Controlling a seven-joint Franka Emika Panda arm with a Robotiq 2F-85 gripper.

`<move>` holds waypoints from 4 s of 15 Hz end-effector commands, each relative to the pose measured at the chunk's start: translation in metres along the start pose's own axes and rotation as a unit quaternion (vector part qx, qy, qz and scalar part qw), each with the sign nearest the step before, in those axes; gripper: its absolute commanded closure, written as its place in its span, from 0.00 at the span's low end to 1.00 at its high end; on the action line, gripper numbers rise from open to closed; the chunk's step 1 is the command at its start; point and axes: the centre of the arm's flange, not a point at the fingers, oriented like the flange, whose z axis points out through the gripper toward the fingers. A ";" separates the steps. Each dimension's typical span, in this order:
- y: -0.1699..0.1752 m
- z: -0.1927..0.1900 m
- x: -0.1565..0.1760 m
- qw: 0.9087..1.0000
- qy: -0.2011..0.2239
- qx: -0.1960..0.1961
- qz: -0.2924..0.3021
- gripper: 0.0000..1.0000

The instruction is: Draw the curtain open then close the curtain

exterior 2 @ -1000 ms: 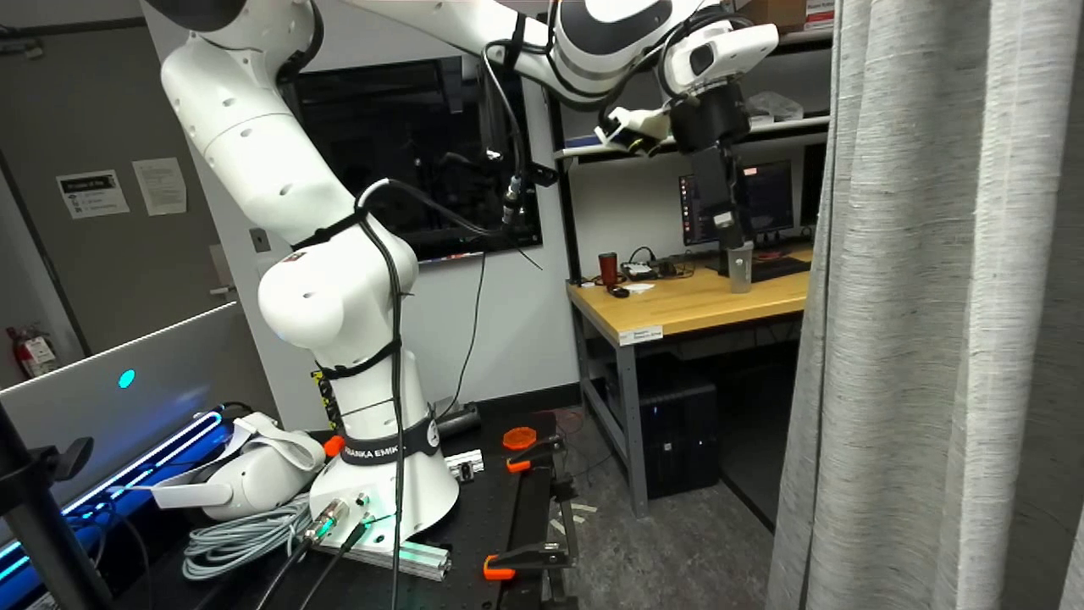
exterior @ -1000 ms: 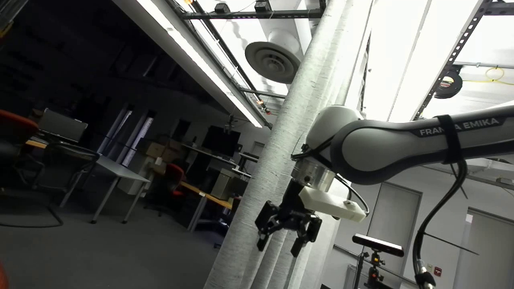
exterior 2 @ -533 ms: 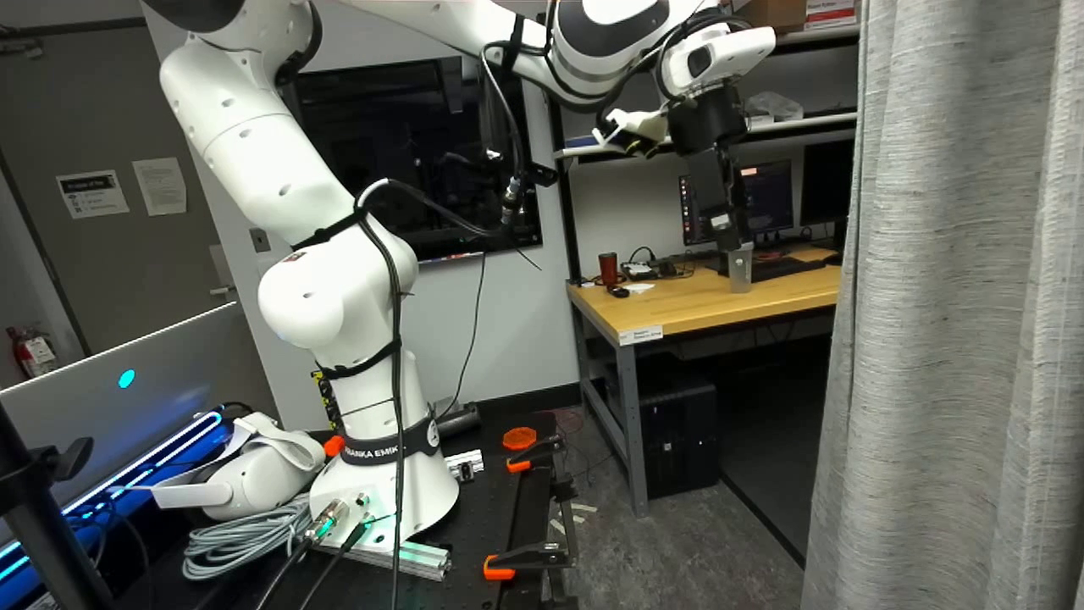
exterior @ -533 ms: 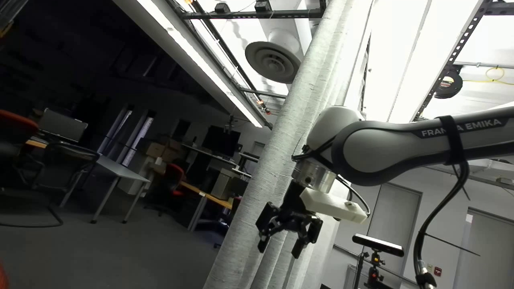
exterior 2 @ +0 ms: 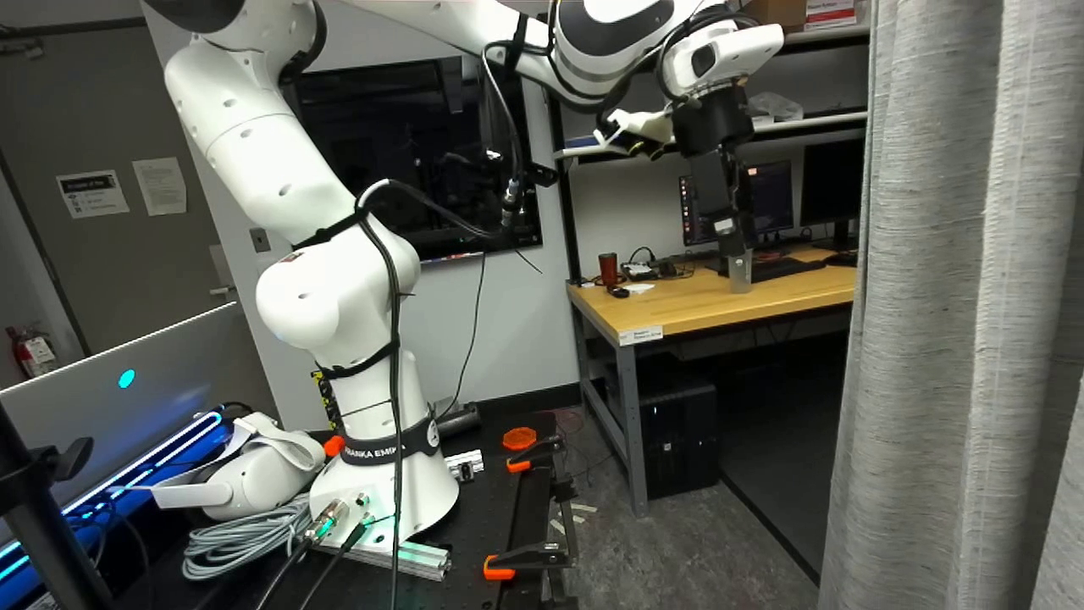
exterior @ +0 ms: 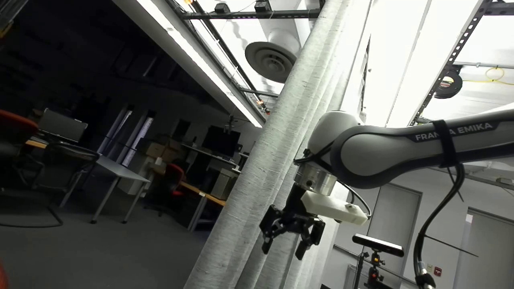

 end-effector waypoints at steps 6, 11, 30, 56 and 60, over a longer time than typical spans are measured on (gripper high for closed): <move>0.001 -0.011 0.045 0.997 0.059 0.055 0.020 0.00; -0.008 -0.028 0.077 0.988 0.121 0.092 0.030 0.00; -0.010 -0.142 0.150 0.918 0.354 0.160 0.075 0.00; -0.102 -0.242 0.127 0.871 0.408 0.240 0.130 0.99; -0.158 -0.277 0.070 0.869 0.401 0.270 0.107 0.99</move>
